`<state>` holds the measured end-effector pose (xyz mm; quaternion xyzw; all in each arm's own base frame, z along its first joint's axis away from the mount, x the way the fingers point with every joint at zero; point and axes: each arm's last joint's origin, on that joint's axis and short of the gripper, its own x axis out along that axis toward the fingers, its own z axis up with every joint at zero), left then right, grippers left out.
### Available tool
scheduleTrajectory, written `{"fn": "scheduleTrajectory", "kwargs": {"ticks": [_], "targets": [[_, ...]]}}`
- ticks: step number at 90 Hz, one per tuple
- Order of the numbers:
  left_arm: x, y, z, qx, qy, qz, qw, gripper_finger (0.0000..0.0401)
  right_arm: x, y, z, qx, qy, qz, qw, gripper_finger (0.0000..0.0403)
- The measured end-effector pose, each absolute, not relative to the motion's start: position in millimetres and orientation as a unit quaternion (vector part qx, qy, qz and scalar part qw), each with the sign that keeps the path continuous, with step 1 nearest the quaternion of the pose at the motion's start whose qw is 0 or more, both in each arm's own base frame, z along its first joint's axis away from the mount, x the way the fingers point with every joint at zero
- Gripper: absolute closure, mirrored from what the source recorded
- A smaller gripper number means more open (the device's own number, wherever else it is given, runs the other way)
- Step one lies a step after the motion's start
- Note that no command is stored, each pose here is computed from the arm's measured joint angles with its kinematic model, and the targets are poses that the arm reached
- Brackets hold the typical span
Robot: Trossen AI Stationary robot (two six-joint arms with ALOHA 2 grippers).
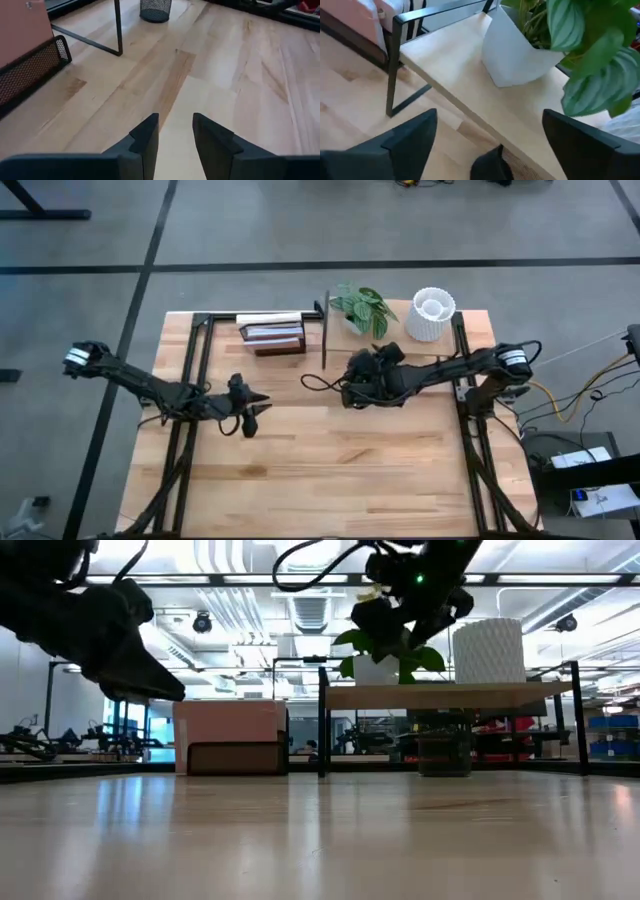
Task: Stock shelves
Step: Remove the white potted plant from the shelf
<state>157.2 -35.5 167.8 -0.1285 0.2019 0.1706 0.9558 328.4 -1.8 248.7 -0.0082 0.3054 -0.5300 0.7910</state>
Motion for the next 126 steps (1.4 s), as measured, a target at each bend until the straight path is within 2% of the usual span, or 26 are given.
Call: {"fn": "scheduleTrajectory", "kwargs": {"ticks": [66, 93, 126], "targets": [[157, -36, 168, -0.126, 0.202, 0.159, 0.958, 0.0268, 336, -53, 216, 0.051, 0.196, -0.574, 0.793, 0.0047], [158, -36, 168, -0.126, 0.2, 0.16, 0.958, 0.0281, 341, -61, 218, 0.066, 0.162, -0.581, 0.795, 0.0047], [161, -37, 164, -0.121, 0.21, 0.163, 0.956, 0.0297, 337, -74, 221, 0.093, 0.105, -0.63, 0.764, 0.0047]]}}
